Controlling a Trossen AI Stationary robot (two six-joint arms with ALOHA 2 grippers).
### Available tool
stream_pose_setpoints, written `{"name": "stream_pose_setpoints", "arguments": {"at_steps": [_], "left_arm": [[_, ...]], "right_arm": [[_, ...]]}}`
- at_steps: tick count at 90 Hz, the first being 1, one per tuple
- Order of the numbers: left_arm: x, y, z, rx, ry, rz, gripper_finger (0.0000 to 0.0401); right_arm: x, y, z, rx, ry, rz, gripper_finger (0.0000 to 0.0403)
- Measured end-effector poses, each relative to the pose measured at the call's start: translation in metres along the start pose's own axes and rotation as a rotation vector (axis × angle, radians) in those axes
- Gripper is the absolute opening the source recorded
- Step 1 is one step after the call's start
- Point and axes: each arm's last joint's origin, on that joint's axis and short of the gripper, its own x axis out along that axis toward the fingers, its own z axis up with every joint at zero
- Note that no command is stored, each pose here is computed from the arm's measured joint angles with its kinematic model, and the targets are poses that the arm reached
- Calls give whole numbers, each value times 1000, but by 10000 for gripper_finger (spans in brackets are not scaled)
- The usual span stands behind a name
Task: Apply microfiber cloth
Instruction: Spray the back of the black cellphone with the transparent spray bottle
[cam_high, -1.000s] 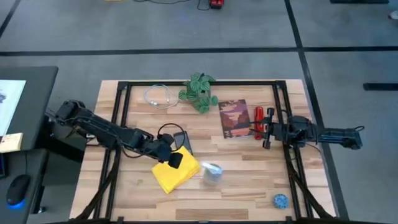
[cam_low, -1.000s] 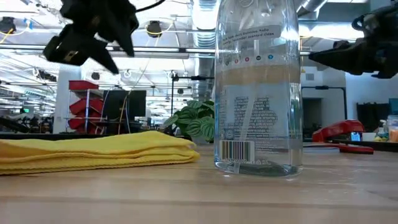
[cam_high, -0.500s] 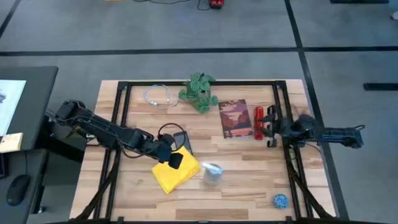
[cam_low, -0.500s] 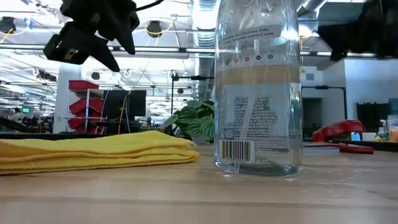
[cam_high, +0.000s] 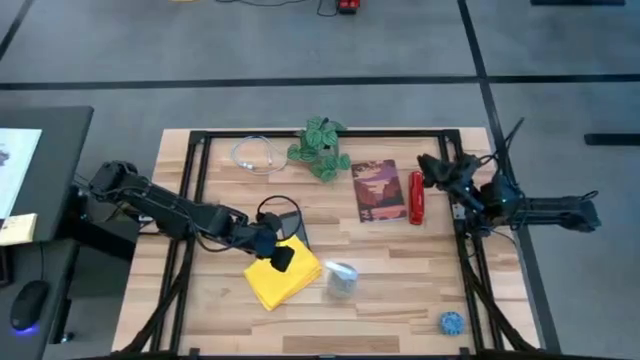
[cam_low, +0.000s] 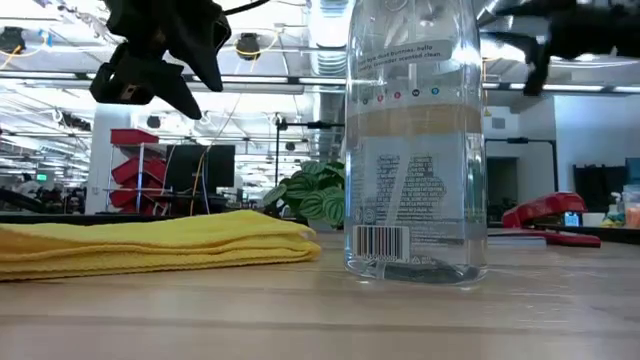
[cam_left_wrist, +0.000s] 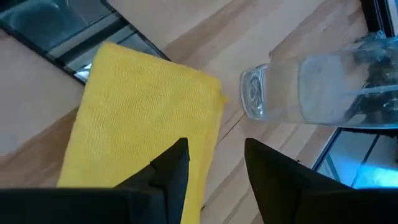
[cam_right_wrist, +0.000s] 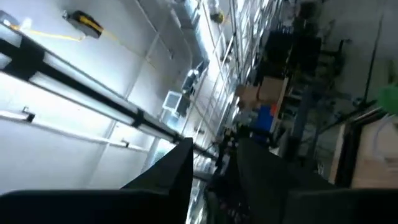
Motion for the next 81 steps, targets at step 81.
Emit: {"name": "stream_pose_setpoints", "arguments": {"at_steps": [81], "left_arm": [[-71,36,14,41,-263,138,134]], "right_arm": [[202,-6,-93,-231,850,-614,113]]}}
